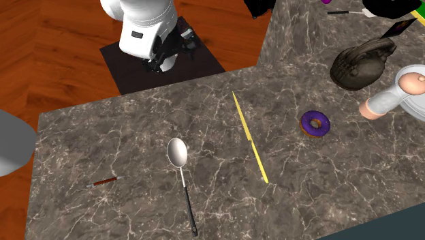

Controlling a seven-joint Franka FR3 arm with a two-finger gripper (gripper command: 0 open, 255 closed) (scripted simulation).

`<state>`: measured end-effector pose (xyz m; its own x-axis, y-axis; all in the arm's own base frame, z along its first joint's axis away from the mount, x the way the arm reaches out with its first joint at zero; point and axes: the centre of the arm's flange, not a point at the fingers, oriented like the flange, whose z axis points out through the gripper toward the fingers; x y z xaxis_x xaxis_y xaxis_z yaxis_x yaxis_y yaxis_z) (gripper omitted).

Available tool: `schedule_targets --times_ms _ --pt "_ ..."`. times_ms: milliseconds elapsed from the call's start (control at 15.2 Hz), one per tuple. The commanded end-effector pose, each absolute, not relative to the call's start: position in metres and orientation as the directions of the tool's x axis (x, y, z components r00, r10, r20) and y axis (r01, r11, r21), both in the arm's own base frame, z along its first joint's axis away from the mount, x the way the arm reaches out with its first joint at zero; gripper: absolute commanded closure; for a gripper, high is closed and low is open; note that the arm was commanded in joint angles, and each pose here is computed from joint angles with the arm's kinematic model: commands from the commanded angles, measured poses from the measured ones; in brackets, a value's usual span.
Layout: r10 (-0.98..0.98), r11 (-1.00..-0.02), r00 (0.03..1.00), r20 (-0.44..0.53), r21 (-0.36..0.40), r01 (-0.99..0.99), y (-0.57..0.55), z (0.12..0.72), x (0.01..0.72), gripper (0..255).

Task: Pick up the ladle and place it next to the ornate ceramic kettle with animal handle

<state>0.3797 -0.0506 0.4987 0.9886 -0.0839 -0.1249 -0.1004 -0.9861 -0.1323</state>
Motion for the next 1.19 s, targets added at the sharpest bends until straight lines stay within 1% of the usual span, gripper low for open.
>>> schedule_targets --times_ms 0,1122 --pt "-0.1 -0.985 0.988 -0.116 -0.129 -0.115 -0.062 0.486 0.4 0" --pt "-0.234 -0.965 0.971 -0.048 -0.111 -0.238 -0.154 0.401 0.571 0"
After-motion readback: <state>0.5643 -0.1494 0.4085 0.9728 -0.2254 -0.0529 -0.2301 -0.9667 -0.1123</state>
